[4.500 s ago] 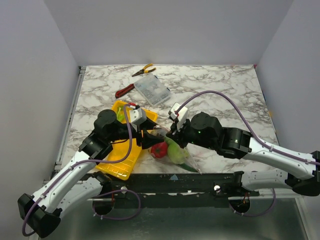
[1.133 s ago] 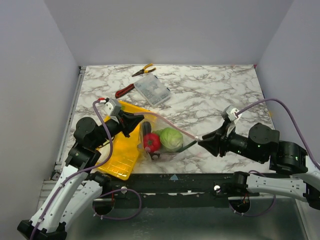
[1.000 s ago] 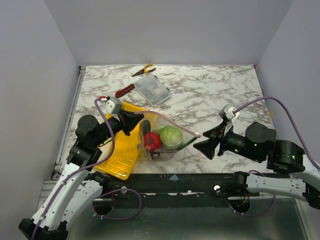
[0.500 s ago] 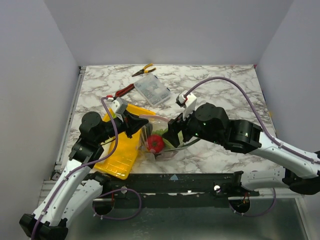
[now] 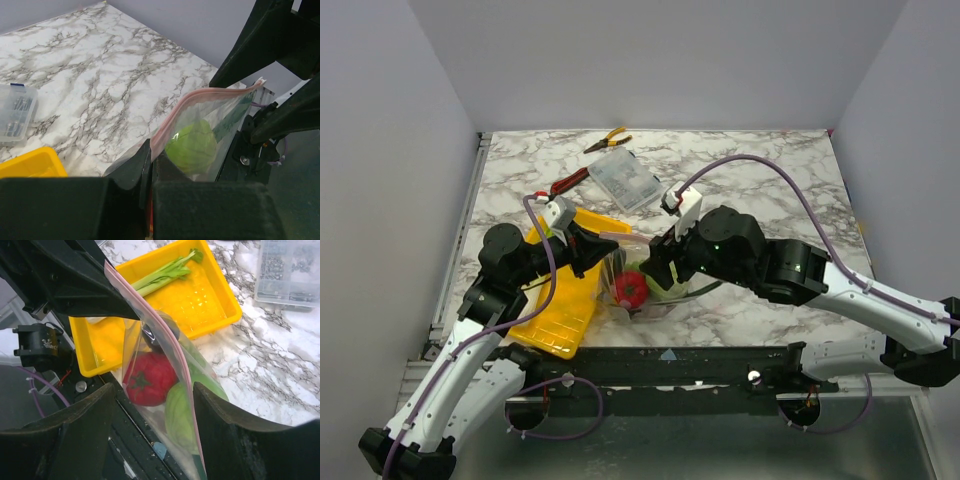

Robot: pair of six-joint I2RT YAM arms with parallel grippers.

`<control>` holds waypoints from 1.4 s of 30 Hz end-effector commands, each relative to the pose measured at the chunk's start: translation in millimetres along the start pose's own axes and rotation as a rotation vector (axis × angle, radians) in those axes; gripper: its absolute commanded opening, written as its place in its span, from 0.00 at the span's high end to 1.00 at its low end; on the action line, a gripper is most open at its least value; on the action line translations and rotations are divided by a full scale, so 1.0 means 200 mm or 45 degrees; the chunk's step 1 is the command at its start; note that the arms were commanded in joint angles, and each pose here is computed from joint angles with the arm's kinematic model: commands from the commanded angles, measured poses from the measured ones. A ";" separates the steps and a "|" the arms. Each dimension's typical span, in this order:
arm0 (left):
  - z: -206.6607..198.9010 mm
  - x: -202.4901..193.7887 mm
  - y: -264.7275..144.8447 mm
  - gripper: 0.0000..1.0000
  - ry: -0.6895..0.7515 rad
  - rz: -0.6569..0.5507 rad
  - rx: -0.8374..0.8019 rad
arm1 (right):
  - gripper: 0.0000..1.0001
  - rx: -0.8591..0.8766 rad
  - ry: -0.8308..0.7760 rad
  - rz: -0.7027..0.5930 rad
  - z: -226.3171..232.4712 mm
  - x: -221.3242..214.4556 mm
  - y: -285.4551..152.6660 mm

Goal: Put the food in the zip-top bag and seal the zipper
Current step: Place the zipper food storage bag at the center of the board.

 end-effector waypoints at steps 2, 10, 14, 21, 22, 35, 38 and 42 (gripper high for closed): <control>-0.03 0.14 -0.03 1.00 0.085 -0.108 -0.018 | 0.41 -0.008 -0.002 -0.035 -0.04 0.01 0.04; -0.04 0.14 -0.04 1.00 0.090 -0.105 -0.028 | 0.68 -0.037 0.039 -0.041 -0.13 0.01 0.07; -0.04 0.15 -0.04 1.00 0.092 -0.105 -0.027 | 0.92 -0.044 0.051 -0.058 -0.15 0.01 0.08; -0.01 0.16 -0.05 0.61 0.083 -0.075 0.072 | 1.00 -0.222 0.165 -0.129 -0.34 0.05 0.09; 0.00 0.16 -0.06 0.53 0.078 -0.071 0.098 | 1.00 -0.257 0.196 -0.138 -0.39 0.06 0.09; 0.00 0.19 -0.20 0.28 0.124 -0.054 0.318 | 1.00 -0.732 0.786 -0.162 -1.26 -0.12 0.07; -0.04 0.23 -0.27 0.27 0.160 -0.088 0.344 | 1.00 -0.853 0.857 -0.158 -1.38 -0.19 0.05; -0.07 0.27 -0.36 0.26 0.222 -0.129 0.409 | 1.00 -1.067 0.858 -0.118 -1.49 -0.30 0.04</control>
Point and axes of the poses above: each gripper's point midway between its finger pads, its own y axis out along the fingers, its own z axis along the line the jaws close on, x = y × z, the point moved 7 cm from there along -y, back along the fingers, and after that the axes turned 13 degrees about y, right-handed, at the moved point
